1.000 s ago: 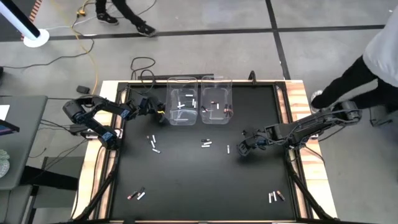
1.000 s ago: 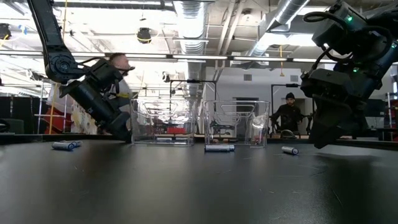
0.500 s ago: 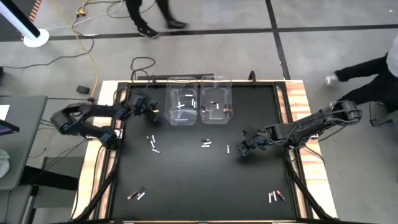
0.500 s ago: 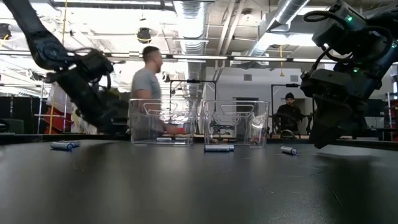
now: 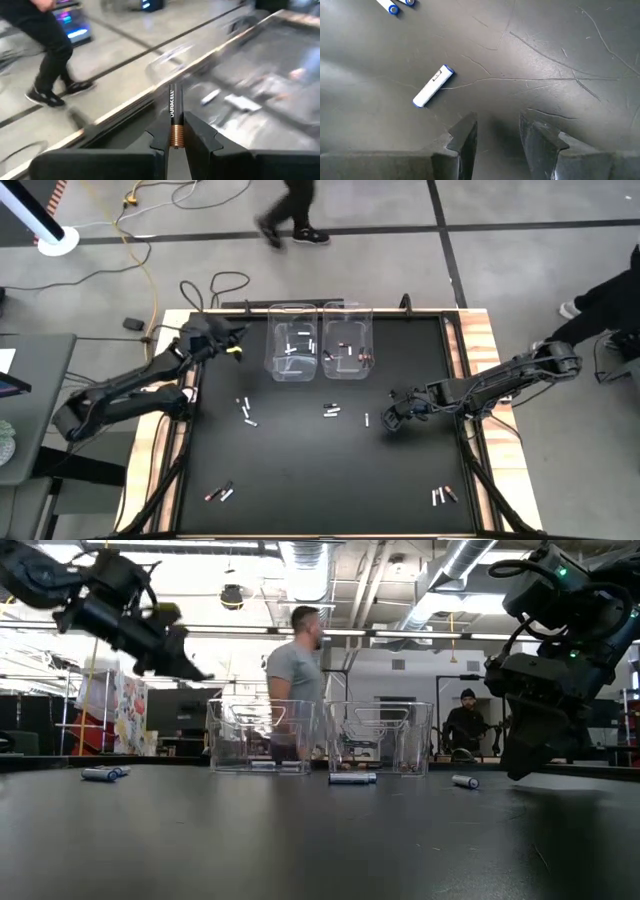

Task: Sort batteries
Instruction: Put the black battery into the right transparent bin

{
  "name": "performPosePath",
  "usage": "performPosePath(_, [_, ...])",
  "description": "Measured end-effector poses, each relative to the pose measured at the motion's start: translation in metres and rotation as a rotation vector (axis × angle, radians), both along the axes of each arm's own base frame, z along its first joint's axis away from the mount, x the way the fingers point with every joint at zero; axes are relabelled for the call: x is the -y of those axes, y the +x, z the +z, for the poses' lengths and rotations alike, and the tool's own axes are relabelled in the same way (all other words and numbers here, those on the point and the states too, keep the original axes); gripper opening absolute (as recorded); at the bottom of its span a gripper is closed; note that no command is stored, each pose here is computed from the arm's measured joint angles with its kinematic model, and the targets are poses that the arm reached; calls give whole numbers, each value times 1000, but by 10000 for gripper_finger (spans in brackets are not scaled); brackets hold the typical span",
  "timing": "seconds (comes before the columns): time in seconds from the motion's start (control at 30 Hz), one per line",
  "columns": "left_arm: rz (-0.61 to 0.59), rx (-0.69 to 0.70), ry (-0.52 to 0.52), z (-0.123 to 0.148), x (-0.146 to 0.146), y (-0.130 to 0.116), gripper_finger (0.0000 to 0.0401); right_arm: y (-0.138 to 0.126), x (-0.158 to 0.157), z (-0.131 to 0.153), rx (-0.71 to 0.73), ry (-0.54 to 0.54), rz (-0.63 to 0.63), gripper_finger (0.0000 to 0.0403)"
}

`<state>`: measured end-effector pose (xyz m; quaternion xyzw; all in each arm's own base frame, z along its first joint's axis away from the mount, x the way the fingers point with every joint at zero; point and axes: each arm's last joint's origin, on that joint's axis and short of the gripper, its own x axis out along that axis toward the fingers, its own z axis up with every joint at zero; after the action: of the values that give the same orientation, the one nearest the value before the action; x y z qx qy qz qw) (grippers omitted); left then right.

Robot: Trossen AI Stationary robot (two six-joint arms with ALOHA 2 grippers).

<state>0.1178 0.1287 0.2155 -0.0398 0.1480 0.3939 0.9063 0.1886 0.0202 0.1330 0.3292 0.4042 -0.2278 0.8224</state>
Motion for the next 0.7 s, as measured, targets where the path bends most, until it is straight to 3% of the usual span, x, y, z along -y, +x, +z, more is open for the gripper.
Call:
performPosePath(0.37, [-88,47,-25,88,-23,26,30,0,0,0,-5,-28,39,163])
performPosePath(0.53, [-195,65,-33,124,-48,67,29,0,0,0,-5,-28,39,163])
performPosePath(0.7, [-334,0,10,141,-68,131,28,0,0,0,-5,-28,40,163])
